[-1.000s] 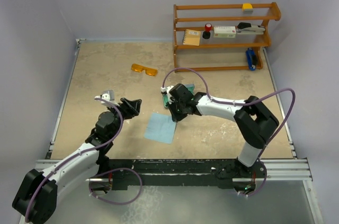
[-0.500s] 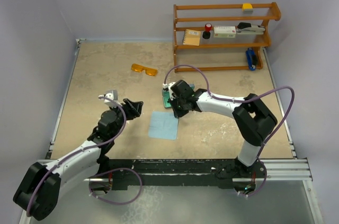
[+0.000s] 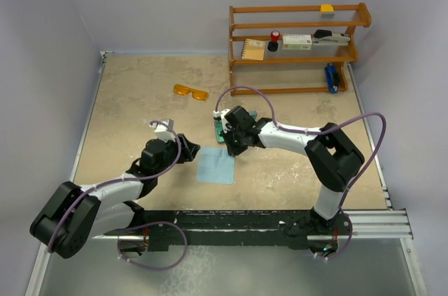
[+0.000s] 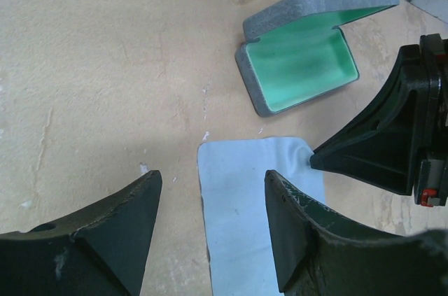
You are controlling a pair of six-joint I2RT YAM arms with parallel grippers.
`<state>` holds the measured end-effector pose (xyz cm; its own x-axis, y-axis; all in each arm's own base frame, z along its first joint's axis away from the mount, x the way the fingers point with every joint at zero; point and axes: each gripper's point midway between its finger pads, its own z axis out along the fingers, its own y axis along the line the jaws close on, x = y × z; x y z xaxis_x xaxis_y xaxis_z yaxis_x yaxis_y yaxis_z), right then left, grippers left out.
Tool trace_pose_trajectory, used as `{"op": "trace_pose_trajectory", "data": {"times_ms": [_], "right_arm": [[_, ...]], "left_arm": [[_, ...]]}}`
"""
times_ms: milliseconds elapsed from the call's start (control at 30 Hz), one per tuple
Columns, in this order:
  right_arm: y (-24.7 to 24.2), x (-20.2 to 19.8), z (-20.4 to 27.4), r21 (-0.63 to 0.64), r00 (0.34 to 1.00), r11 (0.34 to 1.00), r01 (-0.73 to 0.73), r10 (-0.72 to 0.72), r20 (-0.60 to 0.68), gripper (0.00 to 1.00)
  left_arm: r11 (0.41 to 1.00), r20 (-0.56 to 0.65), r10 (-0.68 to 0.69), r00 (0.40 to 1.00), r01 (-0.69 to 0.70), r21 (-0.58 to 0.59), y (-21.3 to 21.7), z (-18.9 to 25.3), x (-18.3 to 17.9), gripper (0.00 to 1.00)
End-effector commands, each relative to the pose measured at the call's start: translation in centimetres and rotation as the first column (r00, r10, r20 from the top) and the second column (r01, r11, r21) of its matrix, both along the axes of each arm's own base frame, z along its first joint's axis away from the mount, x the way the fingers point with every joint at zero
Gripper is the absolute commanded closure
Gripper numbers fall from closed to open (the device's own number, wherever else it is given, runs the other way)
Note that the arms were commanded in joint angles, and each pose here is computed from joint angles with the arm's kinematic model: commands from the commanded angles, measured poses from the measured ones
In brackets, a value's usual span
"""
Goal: Organize the sunglasses
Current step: Move the glasses cleaning cloth to the center of the board.
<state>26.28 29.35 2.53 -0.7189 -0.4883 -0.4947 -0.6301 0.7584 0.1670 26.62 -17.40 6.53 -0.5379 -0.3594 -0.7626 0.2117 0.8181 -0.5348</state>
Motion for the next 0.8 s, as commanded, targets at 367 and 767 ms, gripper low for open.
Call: {"op": "trace_pose_trajectory", "data": {"times_ms": [367, 767], "right_arm": [[0.8, 0.5, 1.7, 0.052, 0.999, 0.999, -0.012, 0.010, 0.041, 1.00], [0.3, 0.6, 1.7, 0.057, 0.999, 0.998, 0.006, -0.008, 0.040, 1.00]], "left_arm": [[0.986, 0.063, -0.168, 0.984, 0.167, 0.023, -3.9, 1.4, 1.7, 0.42], [0.980, 0.013, -0.186, 0.982, 0.185, 0.071, -4.4, -0.4, 1.8, 0.42]]}}
